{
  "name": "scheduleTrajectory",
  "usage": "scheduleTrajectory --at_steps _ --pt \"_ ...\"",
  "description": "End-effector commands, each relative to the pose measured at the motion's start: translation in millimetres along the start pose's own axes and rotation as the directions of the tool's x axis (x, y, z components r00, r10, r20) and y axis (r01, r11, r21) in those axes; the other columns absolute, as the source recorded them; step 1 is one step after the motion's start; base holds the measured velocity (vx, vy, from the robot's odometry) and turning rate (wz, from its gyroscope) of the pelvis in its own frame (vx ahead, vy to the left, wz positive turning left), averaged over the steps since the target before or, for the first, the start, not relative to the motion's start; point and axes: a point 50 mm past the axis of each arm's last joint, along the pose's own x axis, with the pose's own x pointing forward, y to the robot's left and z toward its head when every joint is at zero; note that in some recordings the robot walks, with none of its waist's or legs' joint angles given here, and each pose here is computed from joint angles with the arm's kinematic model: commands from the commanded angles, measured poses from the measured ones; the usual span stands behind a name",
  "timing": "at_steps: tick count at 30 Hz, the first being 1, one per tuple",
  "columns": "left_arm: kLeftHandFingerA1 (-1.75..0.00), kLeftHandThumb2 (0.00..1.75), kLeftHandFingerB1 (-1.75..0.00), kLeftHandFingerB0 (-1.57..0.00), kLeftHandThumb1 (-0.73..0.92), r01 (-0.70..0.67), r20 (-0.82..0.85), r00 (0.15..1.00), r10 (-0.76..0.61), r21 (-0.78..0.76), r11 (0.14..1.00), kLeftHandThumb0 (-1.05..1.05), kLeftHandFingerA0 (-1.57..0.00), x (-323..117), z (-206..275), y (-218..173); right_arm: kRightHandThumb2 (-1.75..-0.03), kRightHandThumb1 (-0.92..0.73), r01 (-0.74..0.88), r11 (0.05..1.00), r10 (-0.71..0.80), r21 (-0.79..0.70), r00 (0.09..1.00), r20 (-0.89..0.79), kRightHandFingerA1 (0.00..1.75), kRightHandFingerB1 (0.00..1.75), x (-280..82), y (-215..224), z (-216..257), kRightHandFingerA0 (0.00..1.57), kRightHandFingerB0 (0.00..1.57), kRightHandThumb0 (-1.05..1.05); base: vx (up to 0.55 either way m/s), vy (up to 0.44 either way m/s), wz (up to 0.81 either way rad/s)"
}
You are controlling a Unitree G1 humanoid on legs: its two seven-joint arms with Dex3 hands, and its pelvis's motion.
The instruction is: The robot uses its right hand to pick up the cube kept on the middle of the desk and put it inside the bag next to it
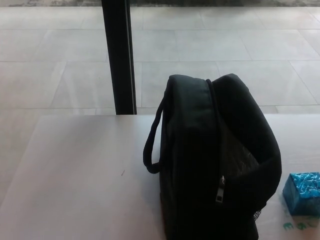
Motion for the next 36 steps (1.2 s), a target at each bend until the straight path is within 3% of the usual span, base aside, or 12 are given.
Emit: scheduleTrajectory --at_steps 1,3,16,17,21,22,26,27,28,34,35,36 --pt "-0.54 0.56 -0.54 -0.49 0.57 0.19 -0.004 0.982 -0.191 -0.11 0.976 -0.48 -0.28 -14 14 17 -0.91 -0.59 -0.044 0.999 0.04 0.02 0.988 0.151 0.54 0.43 -10 -34 19 0.29 0.17 -0.62 0.0 0.0 0.0" --pt "-0.54 0.57 -0.53 -0.47 0.57 0.19 -0.012 0.981 -0.192 -0.096 0.977 -0.5 -0.29 -15 12 16 -0.62 -0.72 -0.038 0.999 0.034 0.024 0.989 0.146 0.43 0.28 -11 -36 17 0.34 0.23 -0.59 0.0 0.0 0.0" --pt "-0.55 0.57 -0.5 -0.42 0.59 0.219 -0.02 0.975 -0.222 -0.106 0.97 -0.5 -0.29 -17 12 13 -0.61 -0.71 0.144 0.969 -0.199 0.202 0.937 0.287 0.51 0.31 -25 -83 56 0.33 0.19 -0.6 0.0 0.0 0.0" --pt "-0.55 0.57 -0.5 -0.43 0.59 0.219 -0.019 0.975 -0.222 -0.109 0.97 -0.5 -0.29 -17 12 13 -0.9 -0.57 0.158 0.96 -0.225 0.231 0.926 0.303 0.56 0.44 -28 -88 64 0.26 0.13 -0.64 0.0 0.0 0.0" --pt "-0.53 0.57 -0.53 -0.46 0.59 0.214 -0.028 0.975 -0.219 -0.11 0.971 -0.49 -0.29 -19 10 12 -0.61 -0.72 0.242 0.91 -0.363 0.337 0.858 0.362 0.48 0.37 -39 -109 106 0.13 0.2 -0.61 0.0 0.0 0.0" --pt "-0.54 0.57 -0.53 -0.47 0.58 0.208 -0.038 0.976 -0.214 -0.119 0.971 -0.48 -0.3 -20 8 13 -0.87 -0.55 0.235 0.907 -0.371 0.35 0.838 0.401 0.54 0.47 -44 -113 119 0.09 0.13 -0.67 0.0 0.0 0.0" --pt "-0.51 0.58 -0.5 -0.42 0.63 0.199 -0.047 0.977 -0.207 -0.136 0.971 -0.43 -0.28 -18 7 13 -0.62 -0.7 0.205 0.93 -0.341 0.305 0.79 0.509 0.44 0.29 -56 -117 153 0.17 0.2 -0.63 0.0 0.0 0.0" --pt "-0.56 0.78 -0.54 -0.3 0.5 0.198 -0.05 0.977 -0.207 -0.145 0.969 -0.48 -0.25 -18 7 13 -0.61 -0.69 0.169 0.944 -0.306 0.283 0.771 0.559 0.4 0.28 -59 -113 169 0.21 0.23 -0.63 0.0 0.0 0.0" --pt "-0.51 0.57 -0.47 -0.36 0.62 0.19 -0.056 0.978 -0.2 -0.152 0.97 -0.43 -0.28 -17 7 13 -0.61 -0.69 0.163 0.957 -0.276 0.239 0.763 0.585 0.39 0.28 -61 -109 179 0.22 0.23 -0.66 0.0 0.0 0.0" --pt "-0.54 0.57 -0.53 -0.46 0.59 0.208 -0.05 0.975 -0.217 -0.138 0.968 -0.47 -0.27 -17 7 10 -0.6 -0.69 0.084 0.988 -0.148 0.128 0.742 0.654 0.33 0.28 -66 -82 215 0.16 0.21 -0.69 0.0 0.0 0.0" --pt "-0.53 0.57 -0.55 -0.48 0.59 0.21 -0.053 0.974 -0.218 -0.133 0.969 -0.47 -0.28 -18 5 8 -1.0 -0.42 0.046 0.995 -0.091 0.085 0.739 0.668 0.51 0.48 -68 -72 224 0.01 0.0 -0.37 0.0 0.0 0.0" --pt "-0.53 0.57 -0.54 -0.49 0.59 0.206 -0.053 0.975 -0.214 -0.129 0.97 -0.48 -0.28 -17 5 9 -1.0 -0.42 0.023 0.997 -0.064 0.07 0.731 0.679 0.52 0.48 -68 -65 230 0.02 0.0 -0.37 0.0 0.0 0.0"
